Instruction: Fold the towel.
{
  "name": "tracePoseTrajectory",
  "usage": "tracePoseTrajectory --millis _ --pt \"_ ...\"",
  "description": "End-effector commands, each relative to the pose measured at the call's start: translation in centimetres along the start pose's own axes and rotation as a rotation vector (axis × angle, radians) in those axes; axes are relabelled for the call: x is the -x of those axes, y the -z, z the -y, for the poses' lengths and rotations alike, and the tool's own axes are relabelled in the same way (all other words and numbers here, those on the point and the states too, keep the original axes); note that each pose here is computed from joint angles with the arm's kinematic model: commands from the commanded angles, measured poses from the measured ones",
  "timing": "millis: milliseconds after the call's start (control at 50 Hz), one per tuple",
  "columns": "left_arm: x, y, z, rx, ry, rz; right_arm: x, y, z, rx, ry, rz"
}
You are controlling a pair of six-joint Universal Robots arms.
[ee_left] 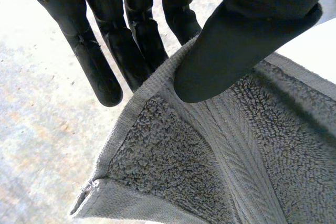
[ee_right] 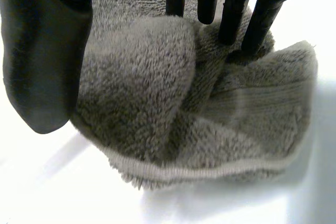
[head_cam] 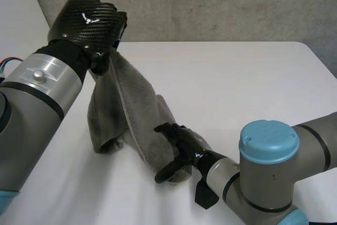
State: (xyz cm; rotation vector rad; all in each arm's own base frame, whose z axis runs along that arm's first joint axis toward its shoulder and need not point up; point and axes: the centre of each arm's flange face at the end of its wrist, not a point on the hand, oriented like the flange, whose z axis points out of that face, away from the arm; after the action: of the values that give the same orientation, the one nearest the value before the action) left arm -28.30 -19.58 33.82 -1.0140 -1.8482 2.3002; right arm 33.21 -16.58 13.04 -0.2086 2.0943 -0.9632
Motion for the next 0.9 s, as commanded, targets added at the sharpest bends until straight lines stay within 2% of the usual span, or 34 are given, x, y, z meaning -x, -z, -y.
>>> tracePoseTrajectory --millis 20,180,280,300,320,360,380,420,440,480,520,580,660,680,700,740,760,780,800,820,840,860,880,900 --pt "1.0 -0.4 -0.2 0.003 0.014 0.035 0.0 0.1 -1.1 0.028 0.012 -0.003" --pt "1.9 -0.9 0.6 -0.038 0.055 0.068 -1.2 -0.3 -1.0 -0.021 0.060 -0.094" --pt "3.0 -1.6 1.2 -0.075 0.069 0.111 -0.2 -0.5 2.4 -0.157 0.158 -0.081" --pt "3.6 -1.8 1.8 -0.100 0.077 0.130 0.9 -0.1 5.3 -0.248 0.210 -0.068" --pt "3.6 -1.8 1.8 -0.101 0.077 0.130 0.9 -0.1 5.4 -0.249 0.211 -0.068" --pt "4.7 -2.7 3.1 -0.158 0.106 0.168 2.2 1.0 14.0 -0.507 0.354 -0.090" --pt "4.7 -2.7 3.1 -0.159 0.106 0.168 2.3 1.0 14.1 -0.509 0.355 -0.091" --pt "5.4 -3.0 4.1 -0.193 0.132 0.191 5.4 3.4 22.4 -0.770 0.541 -0.106" --pt "5.9 -3.4 4.9 -0.228 0.161 0.210 5.5 3.5 22.4 -0.771 0.542 -0.106" --pt "6.5 -3.9 5.7 -0.260 0.198 0.238 9.3 6.2 27.4 -0.962 0.690 -0.093" --pt "7.9 -4.4 7.3 -0.334 0.271 0.305 10.8 7.0 28.4 -1.022 0.732 -0.077" --pt "9.1 -4.8 7.7 -0.383 0.322 0.364 12.4 8.3 29.6 -1.075 0.791 -0.067" --pt "9.8 -5.4 6.3 -0.378 0.329 0.402 12.4 8.0 28.9 -1.014 0.845 -0.076" --pt "9.7 -5.7 4.9 -0.345 0.320 0.405 11.7 7.3 27.6 -0.921 0.875 -0.093" --pt "9.7 -5.7 4.9 -0.345 0.320 0.405 11.7 7.3 27.6 -0.920 0.875 -0.093" --pt "8.5 -6.0 1.7 -0.260 0.308 0.387 9.6 5.8 24.5 -0.706 0.921 -0.130" --pt "8.5 -6.0 1.7 -0.259 0.308 0.387 9.6 5.8 24.5 -0.705 0.921 -0.130" --pt "7.5 -6.0 -0.1 -0.212 0.304 0.365 8.3 4.8 22.7 -0.599 0.935 -0.147" --pt "7.5 -6.0 -0.1 -0.211 0.304 0.365 8.3 4.8 22.7 -0.598 0.935 -0.148" --pt "6.4 -6.1 -2.0 -0.164 0.300 0.338 6.9 4.1 20.7 -0.489 0.942 -0.163" --pt "5.3 -5.9 -3.9 -0.117 0.297 0.308 6.9 4.1 20.7 -0.487 0.942 -0.164" --pt "5.3 -5.9 -3.9 -0.117 0.297 0.308 5.1 3.6 18.8 -0.387 0.944 -0.192" --pt "4.0 -5.6 -6.0 -0.066 0.293 0.266 3.3 3.0 16.6 -0.298 0.943 -0.206" --pt "2.6 -5.1 -8.0 -0.018 0.289 0.217 3.3 3.0 16.6 -0.297 0.943 -0.206"
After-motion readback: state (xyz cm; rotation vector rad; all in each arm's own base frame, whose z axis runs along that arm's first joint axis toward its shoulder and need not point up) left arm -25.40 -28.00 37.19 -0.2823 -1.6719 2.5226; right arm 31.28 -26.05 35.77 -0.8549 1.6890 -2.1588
